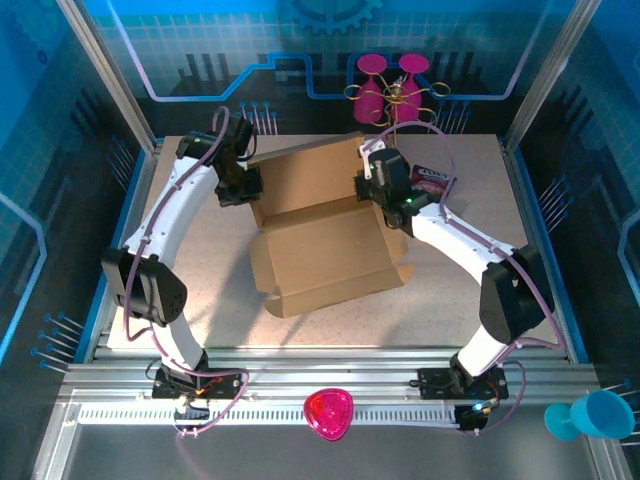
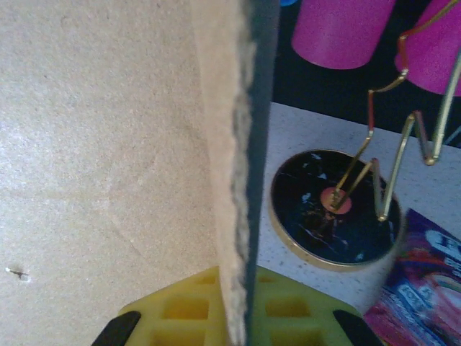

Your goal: Fold the paper box

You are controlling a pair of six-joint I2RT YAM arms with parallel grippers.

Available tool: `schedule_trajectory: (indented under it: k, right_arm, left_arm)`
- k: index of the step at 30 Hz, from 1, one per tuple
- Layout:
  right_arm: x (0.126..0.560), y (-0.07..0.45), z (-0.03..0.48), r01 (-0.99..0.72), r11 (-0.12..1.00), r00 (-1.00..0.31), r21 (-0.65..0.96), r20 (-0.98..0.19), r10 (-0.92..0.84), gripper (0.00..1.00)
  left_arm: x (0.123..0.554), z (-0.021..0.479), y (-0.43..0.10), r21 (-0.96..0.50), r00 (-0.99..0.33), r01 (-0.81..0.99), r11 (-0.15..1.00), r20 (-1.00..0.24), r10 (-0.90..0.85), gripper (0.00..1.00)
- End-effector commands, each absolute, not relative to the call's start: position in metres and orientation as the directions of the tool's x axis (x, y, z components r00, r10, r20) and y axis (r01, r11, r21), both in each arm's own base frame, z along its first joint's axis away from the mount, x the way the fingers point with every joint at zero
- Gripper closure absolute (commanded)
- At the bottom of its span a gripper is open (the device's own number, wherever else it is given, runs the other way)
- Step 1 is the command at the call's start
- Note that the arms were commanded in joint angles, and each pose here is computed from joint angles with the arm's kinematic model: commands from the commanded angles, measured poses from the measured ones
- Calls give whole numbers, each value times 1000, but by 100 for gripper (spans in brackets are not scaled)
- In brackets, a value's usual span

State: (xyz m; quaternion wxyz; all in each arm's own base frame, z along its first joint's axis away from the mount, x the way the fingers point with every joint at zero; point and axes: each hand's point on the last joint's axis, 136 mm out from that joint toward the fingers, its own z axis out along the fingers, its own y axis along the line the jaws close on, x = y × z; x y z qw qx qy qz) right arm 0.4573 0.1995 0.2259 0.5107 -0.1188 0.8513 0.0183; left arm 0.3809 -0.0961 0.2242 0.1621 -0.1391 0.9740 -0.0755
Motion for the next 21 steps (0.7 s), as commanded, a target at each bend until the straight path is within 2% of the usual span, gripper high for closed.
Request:
schedule_trajectory:
  k: [1,7,11,14,19,21]
  right_arm:
    - [457,171,228,-27,970,-488,-242,-844,-224,100]
    - [449,177,232,51,940,-501,-338,-823,-269,100]
    - [449,190,239,-35,967,-484,-253,-842,-238,100]
    - [450,192,258,-92,981,-467,-174,-862,-197,87]
    - [452,192,283,-211,977,-458,21,-885,-79,58]
    - [453,190,287,-228,972,-472,52,-879,-64,52]
  left_arm:
    - [380,230,-92,-161,-907,-251,954,-306,-290,100]
    - [381,228,-95,-161,-906,-257,953,-304,-296,100]
    - [382,229,-98,-168,-911,-246,955,-298,-287,100]
    - [382,230,-97,-162,-915,-240,957,-291,-279,100]
    - [383,232,-99,-187,-919,-235,954,-277,-281,100]
    - [385,232,-101,-194,-921,-231,953,-273,-279,100]
